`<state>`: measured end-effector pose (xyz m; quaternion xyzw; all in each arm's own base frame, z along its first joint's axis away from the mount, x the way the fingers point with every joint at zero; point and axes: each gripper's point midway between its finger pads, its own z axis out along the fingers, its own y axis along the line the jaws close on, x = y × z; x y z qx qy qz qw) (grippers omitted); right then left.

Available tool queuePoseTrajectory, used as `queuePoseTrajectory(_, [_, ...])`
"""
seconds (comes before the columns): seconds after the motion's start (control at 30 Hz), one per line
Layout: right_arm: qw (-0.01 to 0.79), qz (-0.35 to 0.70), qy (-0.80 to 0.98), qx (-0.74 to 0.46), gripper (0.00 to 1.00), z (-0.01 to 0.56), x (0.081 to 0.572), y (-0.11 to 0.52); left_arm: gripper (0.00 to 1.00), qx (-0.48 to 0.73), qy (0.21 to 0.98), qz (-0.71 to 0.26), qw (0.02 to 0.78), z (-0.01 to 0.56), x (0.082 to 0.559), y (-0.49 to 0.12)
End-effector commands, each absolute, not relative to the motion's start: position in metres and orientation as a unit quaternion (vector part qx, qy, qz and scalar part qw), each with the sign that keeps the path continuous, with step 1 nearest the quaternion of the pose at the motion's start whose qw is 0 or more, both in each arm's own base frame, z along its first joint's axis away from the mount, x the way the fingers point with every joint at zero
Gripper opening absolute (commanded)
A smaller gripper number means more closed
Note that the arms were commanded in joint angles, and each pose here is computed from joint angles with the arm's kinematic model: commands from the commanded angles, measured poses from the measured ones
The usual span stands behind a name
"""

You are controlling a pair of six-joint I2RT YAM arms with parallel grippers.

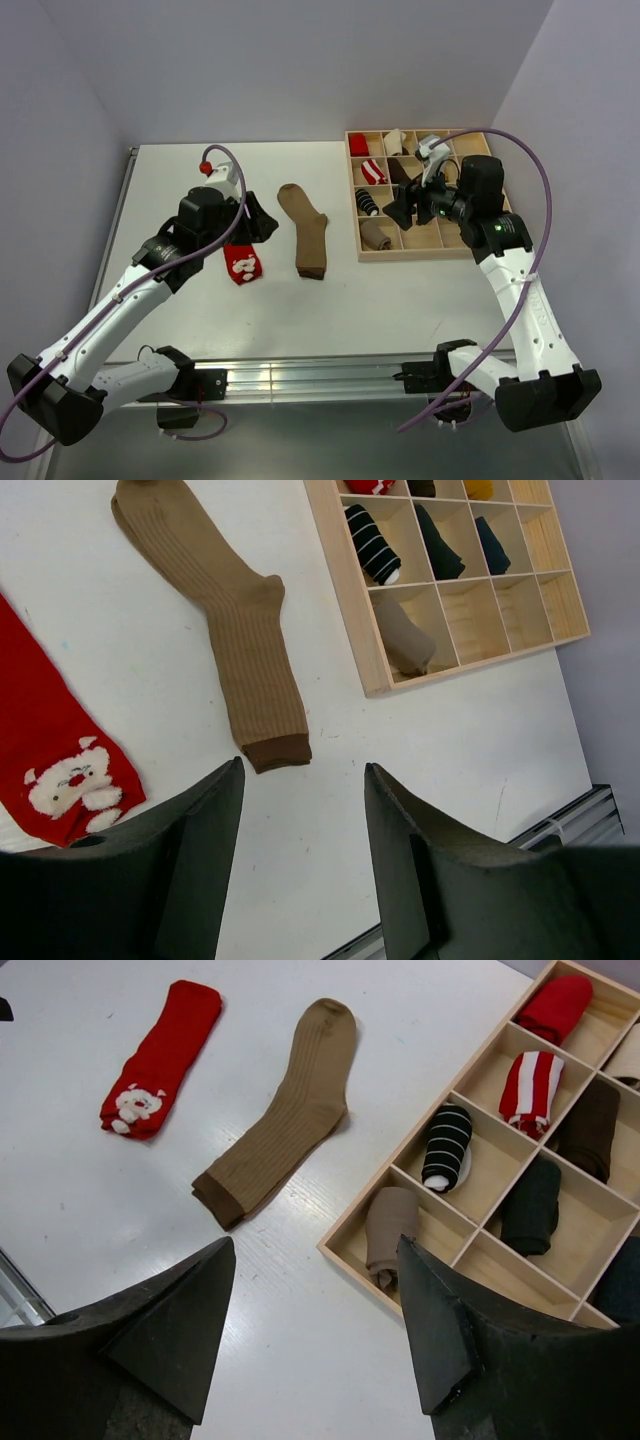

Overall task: Roll the socks
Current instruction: Roll the sock at the center of the board.

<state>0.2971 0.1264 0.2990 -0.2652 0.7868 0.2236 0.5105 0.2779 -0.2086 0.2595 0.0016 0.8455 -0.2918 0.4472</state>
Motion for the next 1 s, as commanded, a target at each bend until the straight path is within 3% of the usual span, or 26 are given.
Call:
queuePoseTrajectory(0.0, [0.543,0.210,0.768,-0.266,0.73,0.314,0.298,0.122,0.57,-0.002,0.829,-0.310,0.465,0.277,0.279,-0.210])
queuePoseTrajectory(0.57, [0.491,0.238,0.796,-0.263,0.77,0.297,0.308,0.130,0.61,0.019,0.845,-0.245,0.476,0.246,0.298,-0.222])
queuePoseTrajectory(0.97, [0.463,0.215,0.818,-0.264,0.77,0.270,0.318,0.122,0.58,0.208,0.818,-0.180,0.504,0.169,0.300,-0.294])
